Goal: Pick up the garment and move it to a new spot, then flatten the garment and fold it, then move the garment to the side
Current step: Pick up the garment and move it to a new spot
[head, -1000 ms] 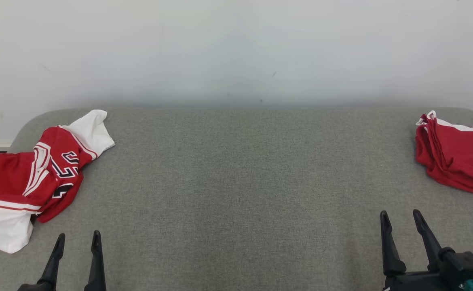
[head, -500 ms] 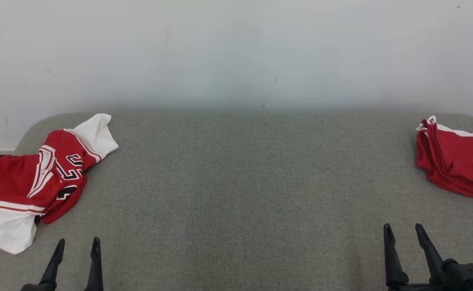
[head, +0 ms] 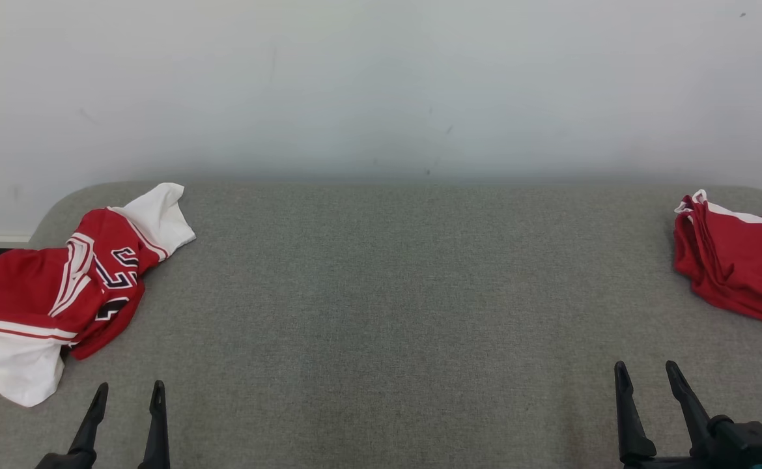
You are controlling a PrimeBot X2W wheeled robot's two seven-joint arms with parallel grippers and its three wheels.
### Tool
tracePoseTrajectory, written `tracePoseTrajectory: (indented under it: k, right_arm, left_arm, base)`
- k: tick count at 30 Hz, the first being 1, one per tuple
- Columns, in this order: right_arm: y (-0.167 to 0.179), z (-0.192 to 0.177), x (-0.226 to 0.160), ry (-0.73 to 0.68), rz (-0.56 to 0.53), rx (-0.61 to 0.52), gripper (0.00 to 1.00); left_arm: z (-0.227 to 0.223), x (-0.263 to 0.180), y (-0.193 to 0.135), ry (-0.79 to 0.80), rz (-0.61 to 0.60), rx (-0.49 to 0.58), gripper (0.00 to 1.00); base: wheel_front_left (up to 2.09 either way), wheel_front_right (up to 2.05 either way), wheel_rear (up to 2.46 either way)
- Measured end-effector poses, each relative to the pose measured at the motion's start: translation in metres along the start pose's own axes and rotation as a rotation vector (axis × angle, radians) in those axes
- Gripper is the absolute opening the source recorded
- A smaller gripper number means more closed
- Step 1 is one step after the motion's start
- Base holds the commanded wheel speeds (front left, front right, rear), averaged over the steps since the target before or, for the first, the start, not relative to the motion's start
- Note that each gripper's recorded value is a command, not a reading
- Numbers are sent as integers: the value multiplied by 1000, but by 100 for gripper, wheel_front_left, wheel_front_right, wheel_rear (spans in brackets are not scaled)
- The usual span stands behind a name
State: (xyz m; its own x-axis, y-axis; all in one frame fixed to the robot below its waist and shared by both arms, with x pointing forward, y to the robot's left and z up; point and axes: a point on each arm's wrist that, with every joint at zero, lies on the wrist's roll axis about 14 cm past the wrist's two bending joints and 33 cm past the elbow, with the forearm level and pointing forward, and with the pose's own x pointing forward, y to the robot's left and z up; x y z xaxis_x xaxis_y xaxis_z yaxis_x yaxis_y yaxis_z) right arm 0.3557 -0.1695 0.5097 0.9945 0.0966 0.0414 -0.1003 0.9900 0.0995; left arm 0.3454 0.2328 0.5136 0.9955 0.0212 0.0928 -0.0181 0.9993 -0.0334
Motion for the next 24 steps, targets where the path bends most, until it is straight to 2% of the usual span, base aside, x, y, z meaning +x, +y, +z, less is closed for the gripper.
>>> tracePoseTrajectory:
  k: [12,24]
  right_arm:
    - [10,-6,5,21,33,6,100]
    - [60,-22,27,71,185,23,100]
  left_arm:
    - [2,-7,12,4,41,-4,100]
    - [4,-50,63,21,208,8,100]
  base:
    - [0,0,0]
    - [0,0,0]
